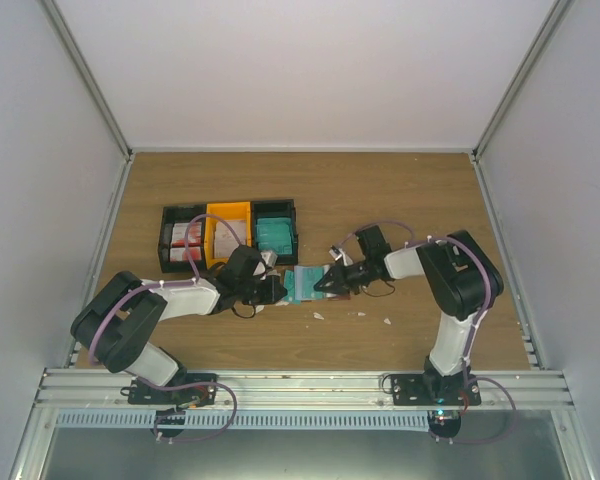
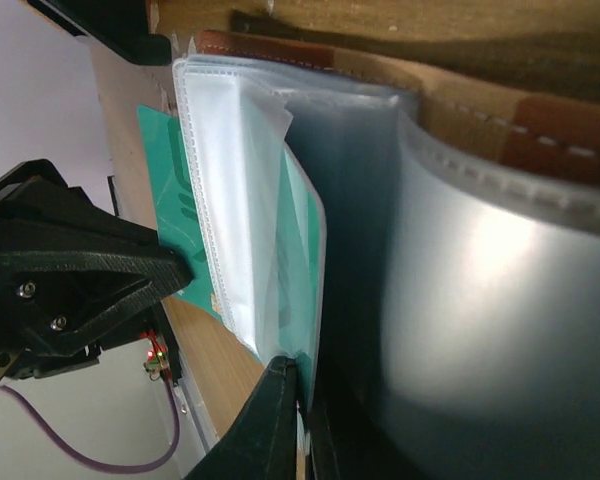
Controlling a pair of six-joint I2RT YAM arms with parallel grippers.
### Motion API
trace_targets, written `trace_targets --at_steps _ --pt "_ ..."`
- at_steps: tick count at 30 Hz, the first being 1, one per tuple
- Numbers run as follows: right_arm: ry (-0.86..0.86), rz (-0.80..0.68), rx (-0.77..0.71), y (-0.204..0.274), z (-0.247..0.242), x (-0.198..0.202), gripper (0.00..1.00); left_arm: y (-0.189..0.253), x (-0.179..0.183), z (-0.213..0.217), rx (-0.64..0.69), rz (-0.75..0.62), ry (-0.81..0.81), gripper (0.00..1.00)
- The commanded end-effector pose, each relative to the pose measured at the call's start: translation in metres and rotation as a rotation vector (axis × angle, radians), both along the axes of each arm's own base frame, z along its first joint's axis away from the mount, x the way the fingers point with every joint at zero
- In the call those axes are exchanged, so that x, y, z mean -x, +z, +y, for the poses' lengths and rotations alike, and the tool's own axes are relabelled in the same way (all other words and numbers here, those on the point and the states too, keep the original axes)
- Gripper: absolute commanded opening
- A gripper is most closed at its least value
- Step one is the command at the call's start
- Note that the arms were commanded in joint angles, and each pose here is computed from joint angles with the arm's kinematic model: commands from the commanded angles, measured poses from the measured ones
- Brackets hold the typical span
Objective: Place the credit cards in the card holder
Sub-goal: Insert the credit card into the card holder.
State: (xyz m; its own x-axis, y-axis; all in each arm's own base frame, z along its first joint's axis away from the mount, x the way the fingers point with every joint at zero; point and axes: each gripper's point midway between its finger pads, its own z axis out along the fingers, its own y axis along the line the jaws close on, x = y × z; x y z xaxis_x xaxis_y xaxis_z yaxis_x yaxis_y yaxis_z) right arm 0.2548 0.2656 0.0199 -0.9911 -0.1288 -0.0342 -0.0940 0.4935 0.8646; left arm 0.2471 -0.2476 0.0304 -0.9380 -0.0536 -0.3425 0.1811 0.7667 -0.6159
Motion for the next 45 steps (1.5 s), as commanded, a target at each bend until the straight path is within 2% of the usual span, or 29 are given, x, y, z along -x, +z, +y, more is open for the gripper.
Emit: trace_targets --at_steps 1,10,12,19,23,31,39,45 --pt "-0.024 0.028 0.124 -0.026 -0.005 0.001 0.06 -0.013 0.004 0.006 -0.058 0.017 -0.003 0.0" --pt "-0.088 -0.112 0.309 -0.002 -0.028 -0.014 0.43 -0.007 0.003 0.006 -0.059 0.006 -0.004 0.0" --pt "-0.094 -0.142 0.344 0.004 -0.031 -0.016 0.48 -0.007 0.002 0.006 -0.06 0.007 -0.004 0.0" --pt "-0.06 -0.2 0.434 0.005 -0.02 -0.021 0.48 -0.009 0.001 0.004 -0.06 0.015 -0.008 0.0" --pt "-0.032 -0.204 0.437 0.001 -0.007 -0.02 0.4 -0.009 0.002 0.004 -0.061 0.017 -0.01 0.0" --pt "-0.01 -0.209 0.34 0.011 0.017 -0.013 0.38 -0.012 0.004 0.002 -0.07 0.017 -0.02 0.0" --pt "-0.043 -0.265 0.314 0.022 0.019 -0.02 0.39 -0.008 0.003 0.004 -0.087 0.0 -0.009 0.0" --pt "-0.106 -0.282 0.476 0.015 -0.005 -0.028 0.43 -0.006 0.001 0.009 -0.103 -0.007 0.013 0.0"
